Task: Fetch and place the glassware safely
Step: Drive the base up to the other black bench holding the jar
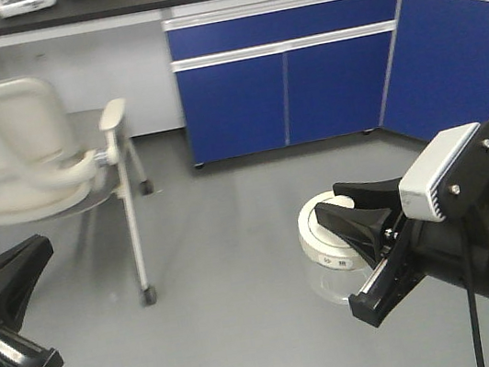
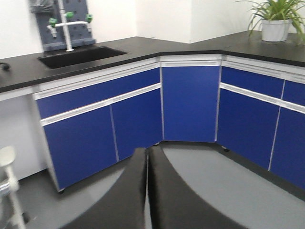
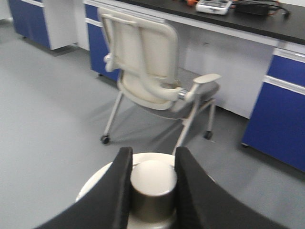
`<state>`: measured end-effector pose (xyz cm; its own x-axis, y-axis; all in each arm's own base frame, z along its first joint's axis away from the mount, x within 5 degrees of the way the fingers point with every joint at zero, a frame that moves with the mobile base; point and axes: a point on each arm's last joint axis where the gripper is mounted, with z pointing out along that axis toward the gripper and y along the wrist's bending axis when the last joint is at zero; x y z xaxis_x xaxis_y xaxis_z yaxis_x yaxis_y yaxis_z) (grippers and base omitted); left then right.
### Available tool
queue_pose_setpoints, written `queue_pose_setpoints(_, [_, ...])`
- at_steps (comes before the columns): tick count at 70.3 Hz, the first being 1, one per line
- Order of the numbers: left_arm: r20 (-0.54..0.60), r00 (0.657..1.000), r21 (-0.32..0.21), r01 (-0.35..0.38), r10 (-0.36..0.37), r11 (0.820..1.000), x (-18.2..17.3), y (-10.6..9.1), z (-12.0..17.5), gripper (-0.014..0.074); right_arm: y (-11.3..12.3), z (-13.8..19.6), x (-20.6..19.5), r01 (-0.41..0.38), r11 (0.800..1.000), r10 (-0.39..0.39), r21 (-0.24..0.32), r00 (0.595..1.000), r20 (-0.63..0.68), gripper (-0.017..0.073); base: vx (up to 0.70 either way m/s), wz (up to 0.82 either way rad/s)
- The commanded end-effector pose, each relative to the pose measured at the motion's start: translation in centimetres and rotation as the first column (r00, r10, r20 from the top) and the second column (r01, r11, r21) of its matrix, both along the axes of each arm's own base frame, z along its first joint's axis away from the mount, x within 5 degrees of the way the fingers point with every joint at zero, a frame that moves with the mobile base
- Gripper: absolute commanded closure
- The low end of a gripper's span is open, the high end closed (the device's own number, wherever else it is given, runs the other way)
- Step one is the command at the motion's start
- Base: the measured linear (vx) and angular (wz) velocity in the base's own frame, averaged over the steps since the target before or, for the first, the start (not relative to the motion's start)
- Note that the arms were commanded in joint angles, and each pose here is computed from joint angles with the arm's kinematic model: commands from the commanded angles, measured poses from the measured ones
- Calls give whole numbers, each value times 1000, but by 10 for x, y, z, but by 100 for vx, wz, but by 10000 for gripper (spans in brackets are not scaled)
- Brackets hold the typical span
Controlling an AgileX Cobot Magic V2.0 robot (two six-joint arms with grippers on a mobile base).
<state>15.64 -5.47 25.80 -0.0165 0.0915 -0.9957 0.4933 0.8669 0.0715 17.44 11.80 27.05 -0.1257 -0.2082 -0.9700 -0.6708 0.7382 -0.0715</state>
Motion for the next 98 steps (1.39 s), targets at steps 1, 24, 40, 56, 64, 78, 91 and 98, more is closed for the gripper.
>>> queue_pose_setpoints(1, [69,997,-66,31,-26,997,0,-3,15,601,3,20,-2,-42,996,35,81,996,81,563,39,-44])
queue_pose_setpoints(24, [69,997,-66,31,-26,997,0,-3,15,601,3,20,-2,-42,996,35,81,996,81,563,33,-62])
queue_pose_setpoints(40, [69,997,-66,31,-26,997,0,-3,15,601,3,20,-2,-42,996,35,81,996,81,563,26,-79])
queue_pose_setpoints(56, [69,997,-66,31,-26,997,0,-3,15,601,3,20,-2,-42,996,35,81,996,81,563,24,-76])
queue_pose_setpoints(64, [69,997,-66,31,-26,997,0,-3,15,601,3,20,-2,-42,996,35,81,996,81,563,23,-75])
queue_pose_setpoints(78, [69,997,-66,31,-26,997,0,-3,15,601,3,20,-2,-42,996,35,81,996,81,563,22,-77])
queue_pose_setpoints(91, [69,997,-66,31,-26,997,0,-3,15,601,3,20,-2,-42,996,35,81,996,81,563,21,-80])
queue_pose_setpoints(98, [69,997,-66,31,-26,997,0,-3,15,601,3,20,-2,-42,996,35,81,996,81,563,21,-80])
